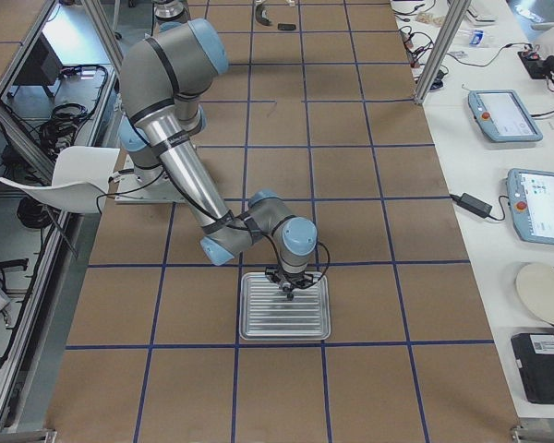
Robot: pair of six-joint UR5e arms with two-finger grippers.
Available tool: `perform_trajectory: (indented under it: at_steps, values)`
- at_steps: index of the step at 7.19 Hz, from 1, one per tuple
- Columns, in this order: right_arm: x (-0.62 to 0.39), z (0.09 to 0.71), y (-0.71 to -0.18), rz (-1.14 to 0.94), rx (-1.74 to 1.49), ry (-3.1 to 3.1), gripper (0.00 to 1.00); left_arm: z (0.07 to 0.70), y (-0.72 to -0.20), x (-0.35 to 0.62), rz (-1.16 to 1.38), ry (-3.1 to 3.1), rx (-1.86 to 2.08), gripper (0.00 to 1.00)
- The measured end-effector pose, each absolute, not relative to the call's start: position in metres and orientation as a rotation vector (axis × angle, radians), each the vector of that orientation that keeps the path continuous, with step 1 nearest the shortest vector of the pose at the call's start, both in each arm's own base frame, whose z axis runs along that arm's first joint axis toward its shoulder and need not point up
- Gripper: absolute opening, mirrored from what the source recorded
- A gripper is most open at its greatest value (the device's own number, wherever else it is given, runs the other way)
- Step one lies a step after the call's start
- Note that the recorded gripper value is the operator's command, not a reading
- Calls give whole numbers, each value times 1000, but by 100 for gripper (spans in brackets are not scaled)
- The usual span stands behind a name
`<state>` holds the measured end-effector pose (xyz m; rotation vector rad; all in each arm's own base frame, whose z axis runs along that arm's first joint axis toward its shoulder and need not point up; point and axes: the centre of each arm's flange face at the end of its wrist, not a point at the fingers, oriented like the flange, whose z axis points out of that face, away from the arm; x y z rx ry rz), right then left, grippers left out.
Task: Place bearing gear from tray to pile
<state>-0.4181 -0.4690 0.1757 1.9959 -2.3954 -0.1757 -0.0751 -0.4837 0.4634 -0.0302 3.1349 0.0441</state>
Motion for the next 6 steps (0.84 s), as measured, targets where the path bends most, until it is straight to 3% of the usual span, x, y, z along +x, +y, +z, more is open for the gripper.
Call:
perform_trajectory:
  at_steps: [4, 6]
  values:
    - [-409, 212, -467, -241, 1791, -2487, 0, 465, -484, -72, 39, 3137, -41, 100]
    - [-333, 258, -479, -179, 1477, -2691, 0, 462, -488, -71, 28, 3139, -45, 100]
